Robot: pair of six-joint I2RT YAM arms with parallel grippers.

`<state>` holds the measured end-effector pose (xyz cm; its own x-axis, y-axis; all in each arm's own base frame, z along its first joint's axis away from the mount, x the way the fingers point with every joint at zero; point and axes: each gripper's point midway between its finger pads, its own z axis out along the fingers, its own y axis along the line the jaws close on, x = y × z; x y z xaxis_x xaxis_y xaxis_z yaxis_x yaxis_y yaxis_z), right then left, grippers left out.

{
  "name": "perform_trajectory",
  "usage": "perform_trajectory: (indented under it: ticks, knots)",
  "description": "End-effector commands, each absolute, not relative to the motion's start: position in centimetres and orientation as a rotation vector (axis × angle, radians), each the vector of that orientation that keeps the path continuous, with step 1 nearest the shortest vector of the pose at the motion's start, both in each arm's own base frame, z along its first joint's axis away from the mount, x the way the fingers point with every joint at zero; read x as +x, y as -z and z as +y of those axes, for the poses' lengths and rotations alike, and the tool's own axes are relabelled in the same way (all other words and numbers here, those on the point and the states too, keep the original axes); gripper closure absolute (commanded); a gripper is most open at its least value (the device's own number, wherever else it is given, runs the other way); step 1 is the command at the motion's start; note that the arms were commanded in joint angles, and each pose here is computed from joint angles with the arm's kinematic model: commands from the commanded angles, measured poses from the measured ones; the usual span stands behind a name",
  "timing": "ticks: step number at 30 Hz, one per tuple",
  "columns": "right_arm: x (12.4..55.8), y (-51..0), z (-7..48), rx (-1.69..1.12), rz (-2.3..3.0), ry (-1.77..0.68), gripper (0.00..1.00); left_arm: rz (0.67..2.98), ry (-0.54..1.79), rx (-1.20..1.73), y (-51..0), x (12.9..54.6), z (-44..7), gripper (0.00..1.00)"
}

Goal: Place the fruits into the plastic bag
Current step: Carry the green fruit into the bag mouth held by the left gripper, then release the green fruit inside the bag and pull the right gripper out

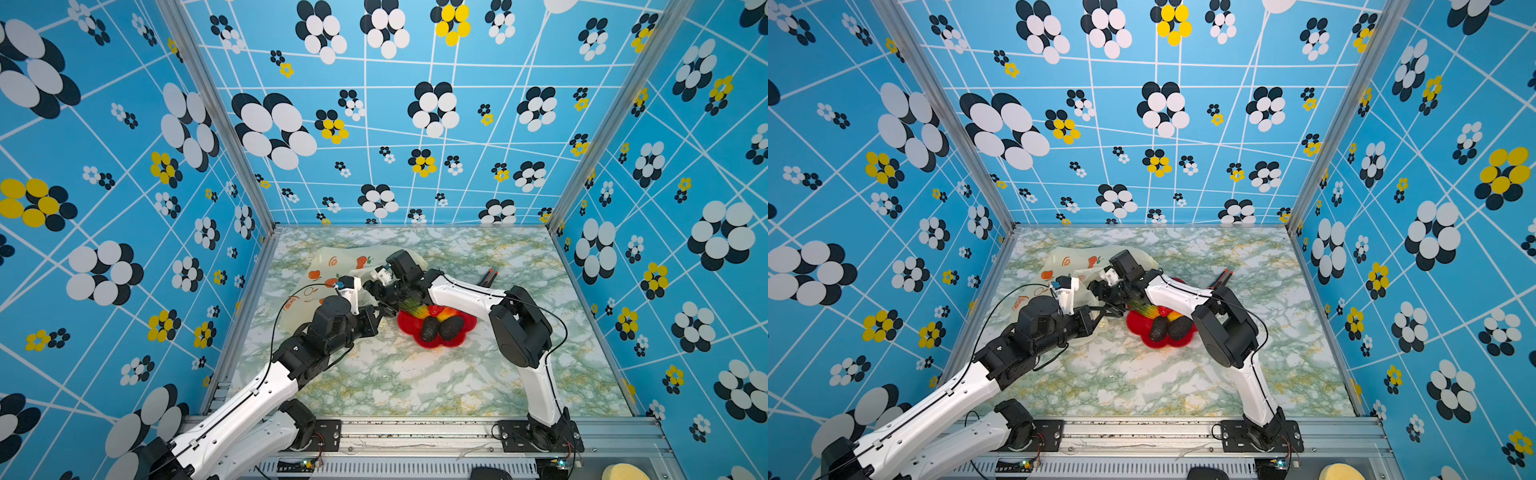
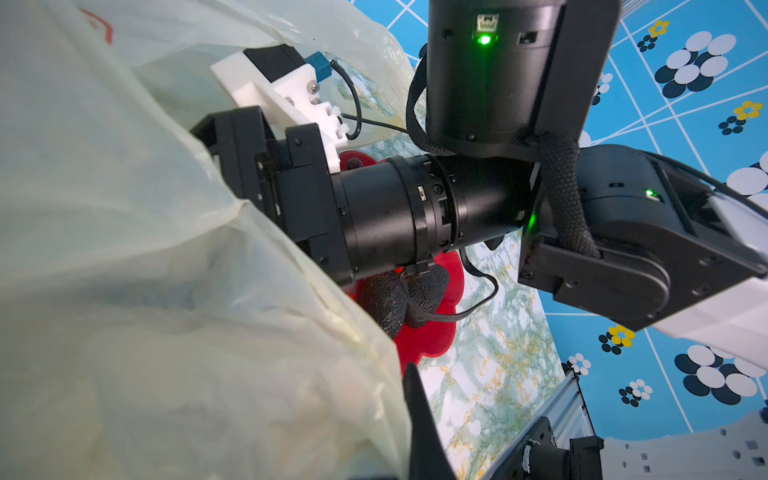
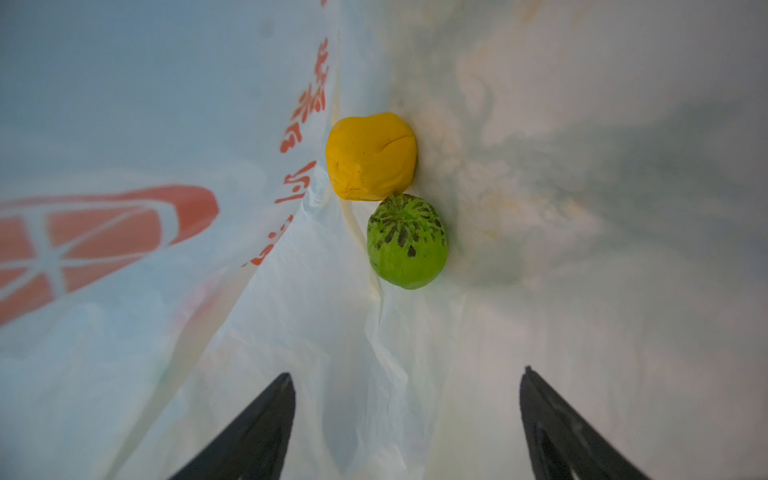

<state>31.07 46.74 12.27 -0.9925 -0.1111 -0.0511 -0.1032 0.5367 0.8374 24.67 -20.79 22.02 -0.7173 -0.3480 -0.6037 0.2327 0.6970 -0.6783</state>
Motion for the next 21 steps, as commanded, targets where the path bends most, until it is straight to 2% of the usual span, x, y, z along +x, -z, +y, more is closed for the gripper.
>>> perform_trajectory:
  ticks: [1, 21]
  knots:
    - [30.7, -13.1, 45.8, 0.251, -2.812, 1.454, 0.14, 2.133, 1.001, -0.088, -22.2, 24.6, -20.8, 1.00]
    - [33.5, -17.5, 38.3, 0.563, -3.260, 1.014, 0.14, 2.138, 0.999, -0.099, -21.8, 24.7, -20.8, 1.00]
